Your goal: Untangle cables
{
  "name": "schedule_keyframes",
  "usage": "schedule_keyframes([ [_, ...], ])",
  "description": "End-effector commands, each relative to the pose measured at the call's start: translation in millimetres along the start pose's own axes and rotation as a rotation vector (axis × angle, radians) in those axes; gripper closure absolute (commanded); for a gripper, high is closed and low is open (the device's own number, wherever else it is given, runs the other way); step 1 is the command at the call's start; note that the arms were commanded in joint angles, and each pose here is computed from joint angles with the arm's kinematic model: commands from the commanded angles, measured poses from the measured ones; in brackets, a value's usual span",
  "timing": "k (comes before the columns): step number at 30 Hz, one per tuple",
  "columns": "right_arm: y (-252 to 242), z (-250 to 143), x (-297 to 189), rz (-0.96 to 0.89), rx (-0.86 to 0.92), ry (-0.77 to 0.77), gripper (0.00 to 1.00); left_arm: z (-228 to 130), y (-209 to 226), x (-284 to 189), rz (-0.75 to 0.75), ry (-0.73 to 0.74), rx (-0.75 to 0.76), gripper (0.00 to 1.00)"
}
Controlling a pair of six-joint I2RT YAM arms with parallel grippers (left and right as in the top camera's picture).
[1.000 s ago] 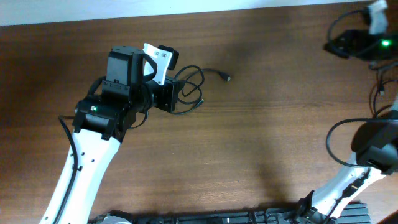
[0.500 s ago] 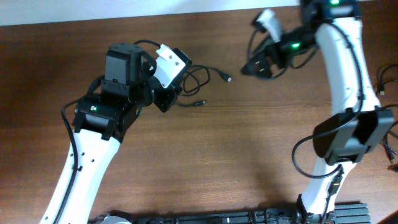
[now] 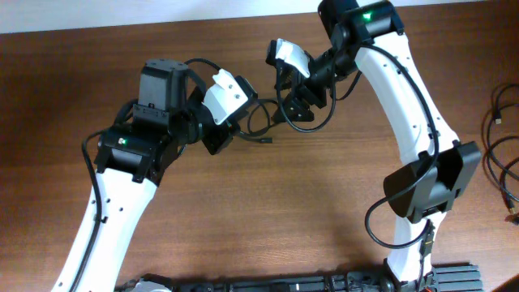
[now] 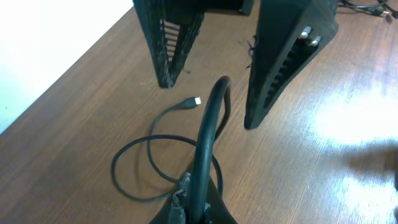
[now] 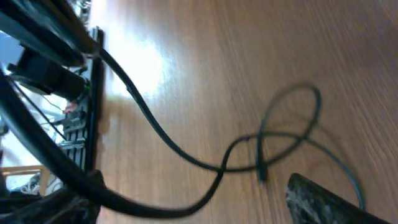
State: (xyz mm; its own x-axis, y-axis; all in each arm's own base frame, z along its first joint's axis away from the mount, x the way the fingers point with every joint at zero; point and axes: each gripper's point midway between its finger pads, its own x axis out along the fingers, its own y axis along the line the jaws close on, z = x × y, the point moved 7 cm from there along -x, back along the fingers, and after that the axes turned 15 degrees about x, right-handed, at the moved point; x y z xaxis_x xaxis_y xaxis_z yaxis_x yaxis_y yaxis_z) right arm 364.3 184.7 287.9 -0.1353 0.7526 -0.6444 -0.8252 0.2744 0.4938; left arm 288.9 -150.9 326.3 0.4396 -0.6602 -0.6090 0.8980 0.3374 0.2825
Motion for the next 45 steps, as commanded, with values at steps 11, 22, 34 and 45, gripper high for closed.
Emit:
schedule_keyframes([
  [11,17,7,15,0.051,-0.048,0.010,0.96,8,-4,-6,-0.013,-0.041,0.037,0.79],
  [22,-53,-15,-22,-0.431,0.292,0.102,0.96,3,-9,-7,-0.038,-0.012,-0.021,0.01],
  [34,-126,-79,-206,-0.992,0.996,-0.341,0.96,-1,-5,-7,0.004,0.025,-0.272,0.01],
  [45,-123,-126,-303,-1.111,1.131,-0.615,0.96,-1,-5,-7,0.002,0.027,-0.273,0.01],
])
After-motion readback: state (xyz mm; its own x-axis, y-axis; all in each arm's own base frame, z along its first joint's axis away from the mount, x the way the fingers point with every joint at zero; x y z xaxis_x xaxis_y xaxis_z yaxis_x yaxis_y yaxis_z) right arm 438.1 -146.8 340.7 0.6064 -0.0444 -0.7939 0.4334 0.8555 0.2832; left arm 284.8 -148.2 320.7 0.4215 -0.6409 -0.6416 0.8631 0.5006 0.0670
